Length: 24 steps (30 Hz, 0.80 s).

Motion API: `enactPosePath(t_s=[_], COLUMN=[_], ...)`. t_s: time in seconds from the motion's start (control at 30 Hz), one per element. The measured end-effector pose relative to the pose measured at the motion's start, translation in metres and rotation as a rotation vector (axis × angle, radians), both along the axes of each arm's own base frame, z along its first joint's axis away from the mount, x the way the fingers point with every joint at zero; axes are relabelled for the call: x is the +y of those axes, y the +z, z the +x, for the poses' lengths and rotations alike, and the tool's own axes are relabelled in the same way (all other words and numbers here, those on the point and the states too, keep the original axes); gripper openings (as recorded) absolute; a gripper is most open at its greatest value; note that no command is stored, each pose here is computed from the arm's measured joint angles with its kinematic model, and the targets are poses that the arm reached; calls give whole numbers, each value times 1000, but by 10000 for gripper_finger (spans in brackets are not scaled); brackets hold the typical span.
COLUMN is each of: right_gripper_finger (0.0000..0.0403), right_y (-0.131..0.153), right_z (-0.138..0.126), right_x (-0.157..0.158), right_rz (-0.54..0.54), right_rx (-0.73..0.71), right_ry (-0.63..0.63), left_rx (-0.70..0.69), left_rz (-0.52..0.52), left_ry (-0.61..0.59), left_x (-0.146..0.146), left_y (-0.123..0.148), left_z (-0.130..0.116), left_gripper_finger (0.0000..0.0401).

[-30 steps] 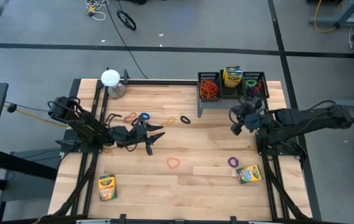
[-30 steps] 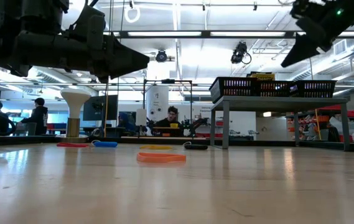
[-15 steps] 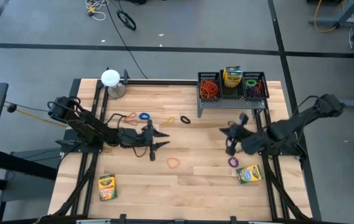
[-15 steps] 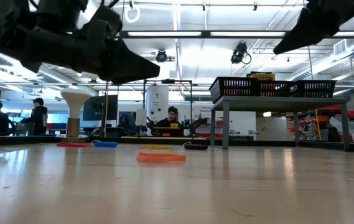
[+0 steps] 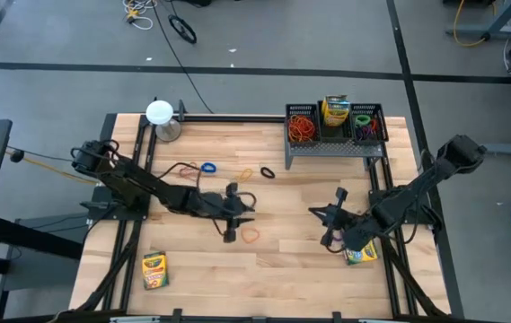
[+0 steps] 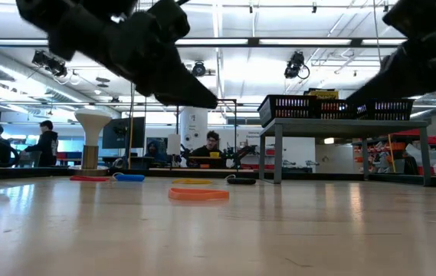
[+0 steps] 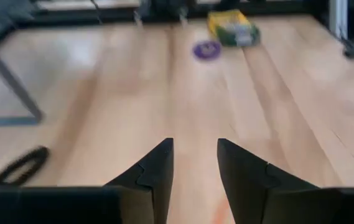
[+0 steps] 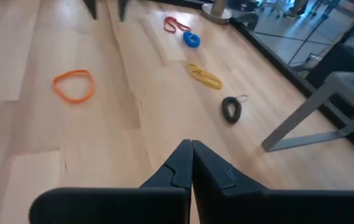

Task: Pick & Place Office Desk Supplies
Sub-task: Put the orange rubber band into the left black bin on the shelf

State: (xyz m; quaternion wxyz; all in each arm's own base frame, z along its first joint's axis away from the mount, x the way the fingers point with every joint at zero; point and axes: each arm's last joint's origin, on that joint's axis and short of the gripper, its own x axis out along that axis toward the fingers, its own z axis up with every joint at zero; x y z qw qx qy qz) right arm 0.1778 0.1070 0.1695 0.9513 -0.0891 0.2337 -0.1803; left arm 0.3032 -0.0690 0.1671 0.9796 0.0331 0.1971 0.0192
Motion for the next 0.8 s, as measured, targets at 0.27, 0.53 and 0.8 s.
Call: enactPosePath(t_s=[0.27,0.53,0.8], right_gripper_finger=[8,8,8], right_y=[-15,-13,-13], right_z=[-3,1,1], right_x=[-10,-15,-16], right_rz=[29,39,35], right_rx=[-60,-82,-78], right_ry=[-25,-60,-59], left_rx=[294,507,526], left_rz=[-31,-56,-78], left_ry=[-18,84,168], left_x=[-45,-54,-33], left_y=[-3,-31,-31], left_z=[2,19,36], left_gripper_finger=[67,91,160])
